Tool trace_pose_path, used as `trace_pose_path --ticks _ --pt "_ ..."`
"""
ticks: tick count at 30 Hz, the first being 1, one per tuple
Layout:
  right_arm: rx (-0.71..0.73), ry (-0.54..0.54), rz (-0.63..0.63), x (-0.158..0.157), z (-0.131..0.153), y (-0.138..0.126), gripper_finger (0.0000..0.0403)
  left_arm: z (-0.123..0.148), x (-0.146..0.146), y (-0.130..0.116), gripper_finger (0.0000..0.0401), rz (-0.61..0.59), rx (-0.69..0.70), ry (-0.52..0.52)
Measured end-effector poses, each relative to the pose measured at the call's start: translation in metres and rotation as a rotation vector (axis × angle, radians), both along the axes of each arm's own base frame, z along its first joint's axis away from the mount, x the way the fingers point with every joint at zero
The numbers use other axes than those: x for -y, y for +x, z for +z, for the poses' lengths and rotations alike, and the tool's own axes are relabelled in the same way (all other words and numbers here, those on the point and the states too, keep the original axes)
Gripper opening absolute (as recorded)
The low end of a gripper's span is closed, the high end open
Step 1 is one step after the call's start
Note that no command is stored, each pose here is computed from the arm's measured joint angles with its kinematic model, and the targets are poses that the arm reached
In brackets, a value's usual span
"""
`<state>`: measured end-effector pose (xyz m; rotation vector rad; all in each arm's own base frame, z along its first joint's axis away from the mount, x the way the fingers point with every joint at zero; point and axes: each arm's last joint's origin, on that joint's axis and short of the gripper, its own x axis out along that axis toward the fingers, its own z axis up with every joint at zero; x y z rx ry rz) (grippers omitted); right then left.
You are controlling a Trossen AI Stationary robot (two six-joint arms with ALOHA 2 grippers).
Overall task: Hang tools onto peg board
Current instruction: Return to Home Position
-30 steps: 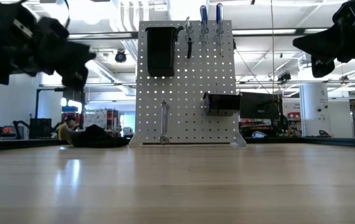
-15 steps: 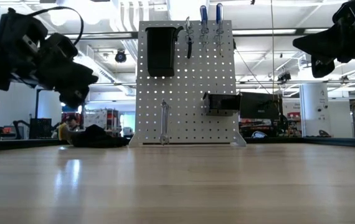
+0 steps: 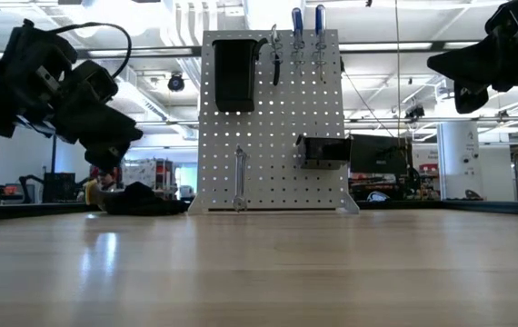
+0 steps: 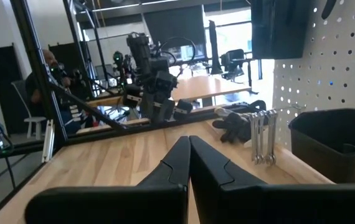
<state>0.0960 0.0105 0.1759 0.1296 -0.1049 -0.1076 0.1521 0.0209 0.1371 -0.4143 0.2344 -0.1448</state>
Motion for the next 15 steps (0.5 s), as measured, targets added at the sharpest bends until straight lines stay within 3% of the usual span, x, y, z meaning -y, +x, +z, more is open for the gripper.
trace_pose_path --ticks 15 --pt "0.001 0.000 0.000 0.000 0.000 0.000 0.0000 -0.012 -0.001 0.003 0.0075 0.000 -0.087 -0.019"
